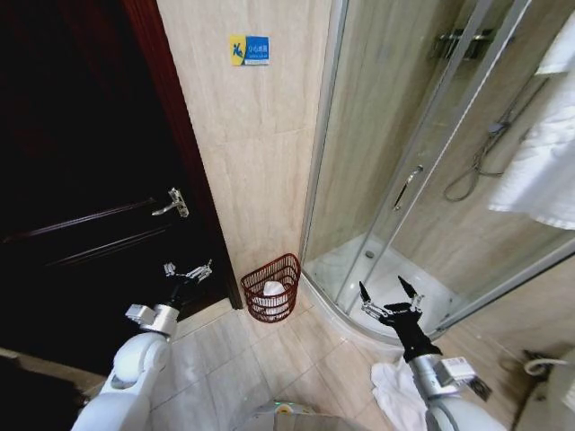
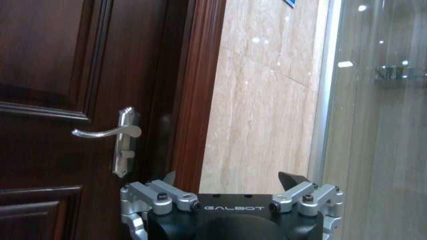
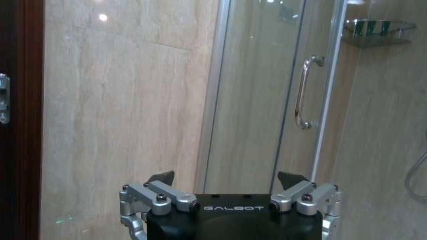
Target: Discard the used towel into the hamper.
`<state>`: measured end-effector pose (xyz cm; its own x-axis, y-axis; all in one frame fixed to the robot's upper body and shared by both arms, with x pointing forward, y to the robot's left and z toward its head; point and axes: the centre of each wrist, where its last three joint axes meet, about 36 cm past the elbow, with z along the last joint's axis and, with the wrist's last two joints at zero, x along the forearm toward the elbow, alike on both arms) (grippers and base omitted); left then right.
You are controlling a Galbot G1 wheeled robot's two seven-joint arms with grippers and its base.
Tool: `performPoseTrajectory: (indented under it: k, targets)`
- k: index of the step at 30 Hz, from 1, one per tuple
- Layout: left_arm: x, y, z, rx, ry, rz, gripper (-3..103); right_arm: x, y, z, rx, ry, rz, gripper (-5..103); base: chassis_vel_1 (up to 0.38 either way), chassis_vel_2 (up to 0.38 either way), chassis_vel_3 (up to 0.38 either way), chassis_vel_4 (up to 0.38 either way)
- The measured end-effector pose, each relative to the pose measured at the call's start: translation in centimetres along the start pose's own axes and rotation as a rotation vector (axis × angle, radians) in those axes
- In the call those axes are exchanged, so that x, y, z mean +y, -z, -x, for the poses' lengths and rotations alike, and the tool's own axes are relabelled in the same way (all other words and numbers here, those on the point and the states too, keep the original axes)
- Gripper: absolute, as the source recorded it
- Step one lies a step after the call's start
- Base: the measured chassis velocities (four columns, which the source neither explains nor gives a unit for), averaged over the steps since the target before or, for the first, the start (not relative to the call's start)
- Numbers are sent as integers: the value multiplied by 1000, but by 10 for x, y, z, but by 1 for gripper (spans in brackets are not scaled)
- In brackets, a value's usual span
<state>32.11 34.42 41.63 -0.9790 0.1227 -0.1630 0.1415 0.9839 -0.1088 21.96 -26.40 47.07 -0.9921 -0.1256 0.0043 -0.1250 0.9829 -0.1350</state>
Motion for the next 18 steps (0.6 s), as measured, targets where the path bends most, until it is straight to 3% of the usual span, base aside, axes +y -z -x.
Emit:
performPoseTrajectory:
  k: [18]
  targets:
    - [0,-1,-2,2,-1,0,100,-1,-2,-2,4,2,-4,100,40,-41,-46,41]
